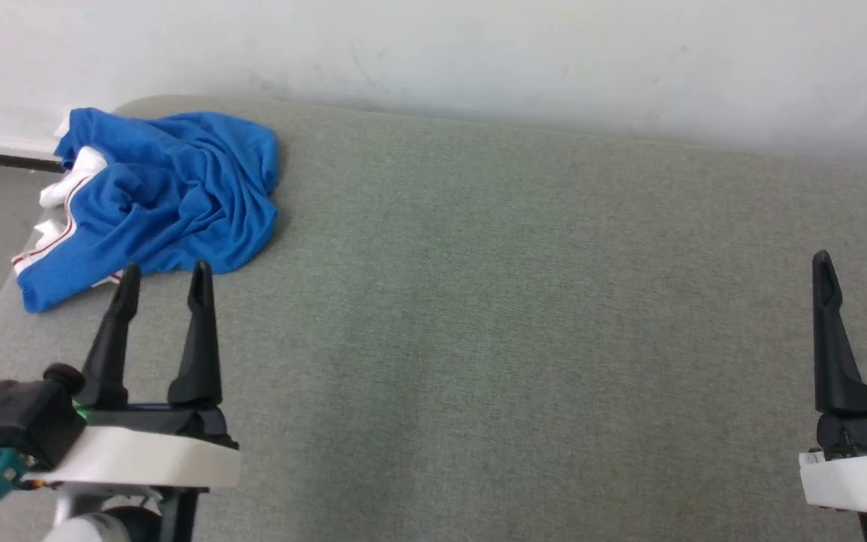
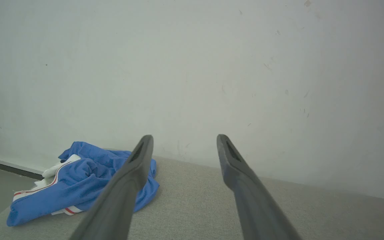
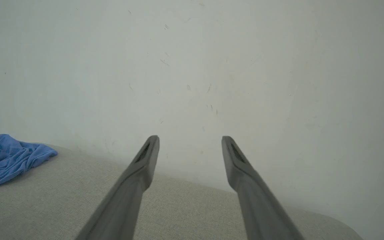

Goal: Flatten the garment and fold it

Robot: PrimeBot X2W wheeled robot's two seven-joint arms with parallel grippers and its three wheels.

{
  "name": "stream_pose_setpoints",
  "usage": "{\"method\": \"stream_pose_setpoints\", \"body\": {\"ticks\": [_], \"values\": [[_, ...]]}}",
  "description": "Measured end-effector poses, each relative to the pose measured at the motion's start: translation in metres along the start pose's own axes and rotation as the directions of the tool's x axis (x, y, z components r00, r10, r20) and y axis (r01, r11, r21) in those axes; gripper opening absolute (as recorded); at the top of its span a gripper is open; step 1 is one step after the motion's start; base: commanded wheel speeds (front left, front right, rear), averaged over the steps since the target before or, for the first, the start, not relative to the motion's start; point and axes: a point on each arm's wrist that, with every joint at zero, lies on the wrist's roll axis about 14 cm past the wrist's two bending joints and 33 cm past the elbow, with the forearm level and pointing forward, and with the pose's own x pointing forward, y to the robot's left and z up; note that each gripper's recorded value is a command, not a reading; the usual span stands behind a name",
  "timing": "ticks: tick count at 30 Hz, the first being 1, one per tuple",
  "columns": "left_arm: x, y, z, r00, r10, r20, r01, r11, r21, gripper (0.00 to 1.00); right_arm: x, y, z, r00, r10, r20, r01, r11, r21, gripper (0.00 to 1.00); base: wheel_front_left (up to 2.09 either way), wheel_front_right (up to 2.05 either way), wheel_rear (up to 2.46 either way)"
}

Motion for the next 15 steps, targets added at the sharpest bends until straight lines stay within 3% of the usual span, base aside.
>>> {"method": "stream_pose_setpoints", "body": {"ticks": [4,10,15], "values": [[0.006,0.013,0.011,1.000,-0.007,-0.011,0.008,0.998,0.067,1.00,0.005,0.008,-0.002,1.000,0.026,0.000,-0.026,1.000,0.006,1.00,0.00,0.00,0.00],[0.052,0.026,0.052,0.998,-0.064,0.011,0.061,0.982,0.177,1.00,0.018,0.021,-0.011,0.998,0.065,-0.017,-0.065,0.998,0.006,1.00,0.00,0.00,0.00],[0.101,0.043,0.062,0.998,-0.062,-0.030,0.067,0.981,0.183,1.00,0.034,0.036,-0.027,0.992,0.109,-0.056,-0.108,0.994,0.017,1.00,0.00,0.00,0.00]]}}
